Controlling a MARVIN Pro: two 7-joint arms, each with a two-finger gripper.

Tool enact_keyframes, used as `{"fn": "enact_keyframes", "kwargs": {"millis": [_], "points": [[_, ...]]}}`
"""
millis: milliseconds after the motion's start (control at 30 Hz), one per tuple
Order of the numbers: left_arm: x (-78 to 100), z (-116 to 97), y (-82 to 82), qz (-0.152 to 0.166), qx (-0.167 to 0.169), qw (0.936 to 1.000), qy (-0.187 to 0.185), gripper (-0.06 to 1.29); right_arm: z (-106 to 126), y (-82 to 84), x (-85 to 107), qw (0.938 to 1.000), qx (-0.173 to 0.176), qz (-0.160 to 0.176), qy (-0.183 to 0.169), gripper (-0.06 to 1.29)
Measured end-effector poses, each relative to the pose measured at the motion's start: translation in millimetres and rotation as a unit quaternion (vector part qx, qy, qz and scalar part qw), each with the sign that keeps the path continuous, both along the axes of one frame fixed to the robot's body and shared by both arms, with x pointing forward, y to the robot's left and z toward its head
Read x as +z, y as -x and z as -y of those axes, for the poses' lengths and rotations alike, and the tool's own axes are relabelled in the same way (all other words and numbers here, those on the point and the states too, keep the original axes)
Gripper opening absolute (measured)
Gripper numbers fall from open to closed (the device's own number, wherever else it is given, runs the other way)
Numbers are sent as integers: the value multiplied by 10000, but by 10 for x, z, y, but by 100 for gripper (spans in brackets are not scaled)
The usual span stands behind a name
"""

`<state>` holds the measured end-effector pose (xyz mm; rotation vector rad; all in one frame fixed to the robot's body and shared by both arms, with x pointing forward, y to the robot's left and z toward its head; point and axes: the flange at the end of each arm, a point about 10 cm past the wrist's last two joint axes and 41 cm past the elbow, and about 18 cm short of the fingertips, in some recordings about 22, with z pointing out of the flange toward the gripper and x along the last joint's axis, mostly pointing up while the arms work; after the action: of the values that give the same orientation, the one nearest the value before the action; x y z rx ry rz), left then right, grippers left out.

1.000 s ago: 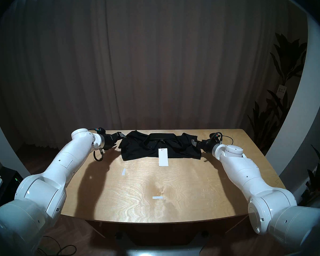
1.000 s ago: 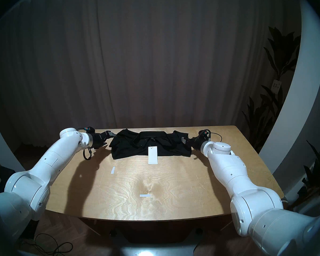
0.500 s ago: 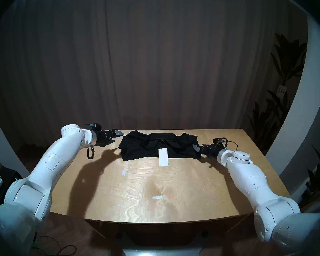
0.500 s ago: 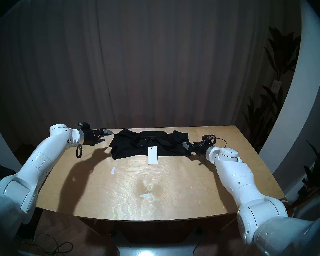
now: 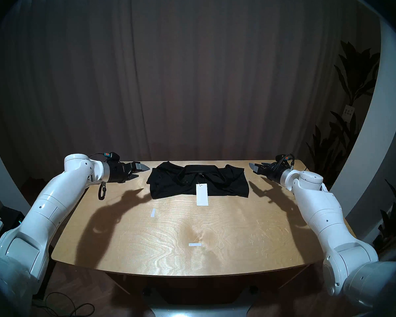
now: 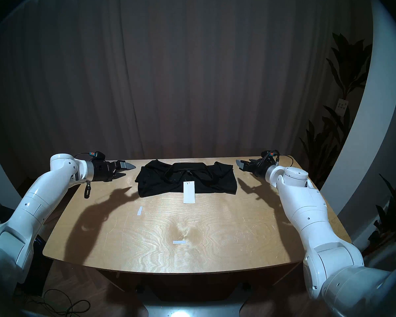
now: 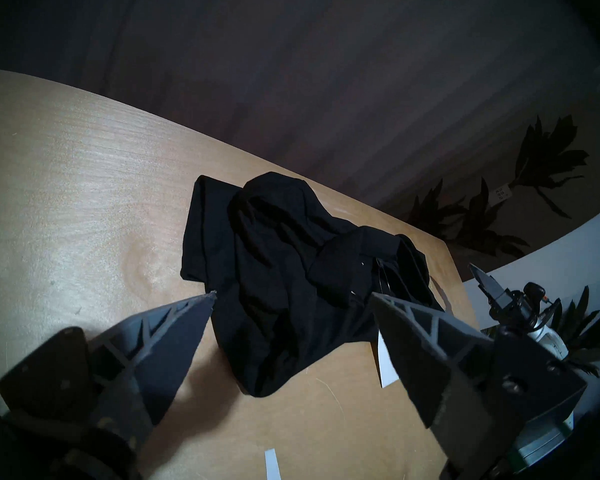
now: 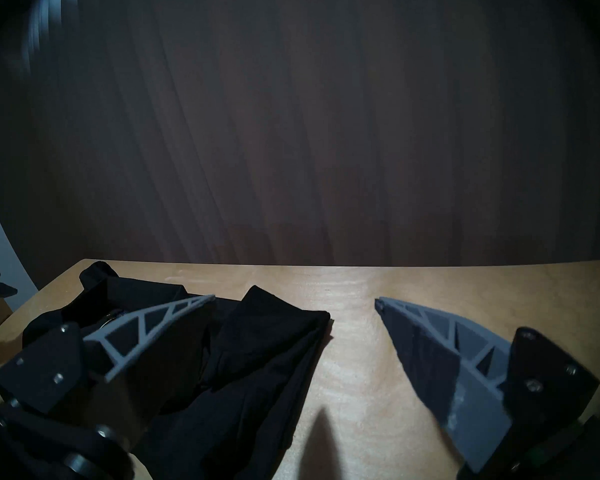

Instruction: Fold the shirt by bringing both sleeves in and then folding it in half

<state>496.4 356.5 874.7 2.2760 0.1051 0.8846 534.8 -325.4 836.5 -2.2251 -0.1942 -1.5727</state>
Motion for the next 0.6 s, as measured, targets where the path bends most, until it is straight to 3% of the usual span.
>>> {"fn": "enact_keyframes", "kwargs": {"millis": [367, 600], "points": [[4, -2, 208, 18, -163, 9999, 27, 106, -146, 40, -74, 9940, -285, -1001, 334, 122], [31, 11, 277, 114, -178, 9998, 65, 104, -218, 52, -35, 9877, -491, -1469, 223, 122]]}}
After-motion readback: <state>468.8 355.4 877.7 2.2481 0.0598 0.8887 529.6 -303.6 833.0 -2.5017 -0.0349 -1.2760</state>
